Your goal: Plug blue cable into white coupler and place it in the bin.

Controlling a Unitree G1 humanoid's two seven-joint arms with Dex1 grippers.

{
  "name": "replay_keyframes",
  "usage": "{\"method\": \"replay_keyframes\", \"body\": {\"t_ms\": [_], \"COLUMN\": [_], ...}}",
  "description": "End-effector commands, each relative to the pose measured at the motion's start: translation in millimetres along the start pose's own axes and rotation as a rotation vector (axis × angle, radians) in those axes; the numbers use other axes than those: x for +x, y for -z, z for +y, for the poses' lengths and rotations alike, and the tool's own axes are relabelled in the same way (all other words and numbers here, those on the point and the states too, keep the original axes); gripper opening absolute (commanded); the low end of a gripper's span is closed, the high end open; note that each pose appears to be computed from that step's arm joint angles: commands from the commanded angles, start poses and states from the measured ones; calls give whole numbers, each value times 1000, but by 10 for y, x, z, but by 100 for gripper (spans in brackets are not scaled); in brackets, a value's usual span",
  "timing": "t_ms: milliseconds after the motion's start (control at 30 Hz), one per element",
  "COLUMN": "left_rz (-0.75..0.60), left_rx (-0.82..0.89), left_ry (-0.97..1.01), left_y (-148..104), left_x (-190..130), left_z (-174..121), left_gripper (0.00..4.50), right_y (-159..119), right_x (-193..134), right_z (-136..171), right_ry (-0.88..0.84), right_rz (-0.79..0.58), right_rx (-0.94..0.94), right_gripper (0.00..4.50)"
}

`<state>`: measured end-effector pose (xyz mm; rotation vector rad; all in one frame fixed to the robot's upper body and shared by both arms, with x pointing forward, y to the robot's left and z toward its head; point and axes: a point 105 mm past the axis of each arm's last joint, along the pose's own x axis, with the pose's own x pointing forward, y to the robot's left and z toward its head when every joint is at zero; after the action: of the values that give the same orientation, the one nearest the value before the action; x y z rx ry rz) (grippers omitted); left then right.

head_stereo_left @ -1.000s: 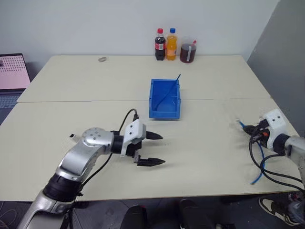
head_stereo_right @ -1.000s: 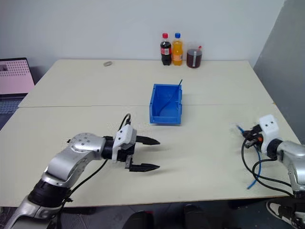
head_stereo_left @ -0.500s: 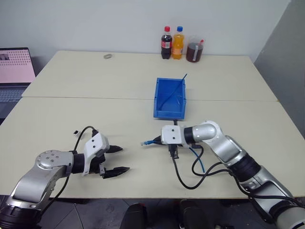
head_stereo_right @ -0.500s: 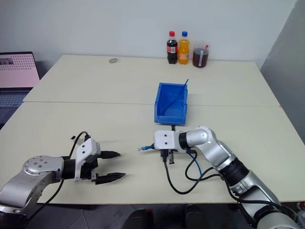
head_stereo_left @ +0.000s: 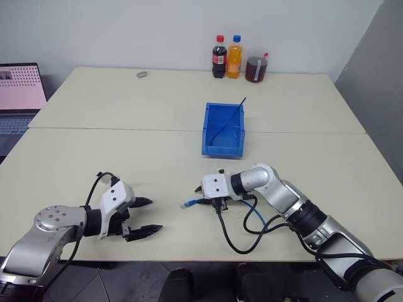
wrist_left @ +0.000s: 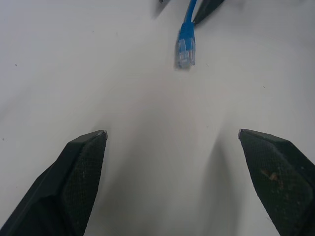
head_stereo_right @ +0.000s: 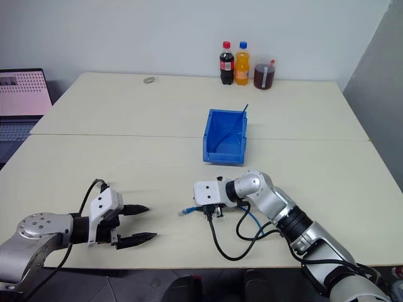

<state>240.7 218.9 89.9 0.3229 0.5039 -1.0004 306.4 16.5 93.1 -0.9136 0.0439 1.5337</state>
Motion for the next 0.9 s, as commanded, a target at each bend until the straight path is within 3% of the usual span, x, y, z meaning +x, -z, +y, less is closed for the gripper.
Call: {"method": "replay_keyframes", "body": {"t_ms": [33,267,567,733,900], "left_rz": [-25,-47,44,52,68], "left_rx": [35,42,76,90,69], "left_ry": [-2,33,53,39,33], "left_y": [-113,-226,-124,-100,2], "left_x": [41,241,525,672,769], "left_z": [29,20,-63,-80,-107], "left_gripper": [450,450,450,356,232], "right_y": [-70,-136,-165,-185,-202], "right_x": [-135,-461,-811,-916,-955], "right_z": [-6,135,194,198,211], "right_ry": [-3,-9,137,213,250], "right_rz": [-23,-47,-25,-17,-14], "right_rx": [7,153,248,284,309], "right_gripper": [263,444,448,450,450]}}
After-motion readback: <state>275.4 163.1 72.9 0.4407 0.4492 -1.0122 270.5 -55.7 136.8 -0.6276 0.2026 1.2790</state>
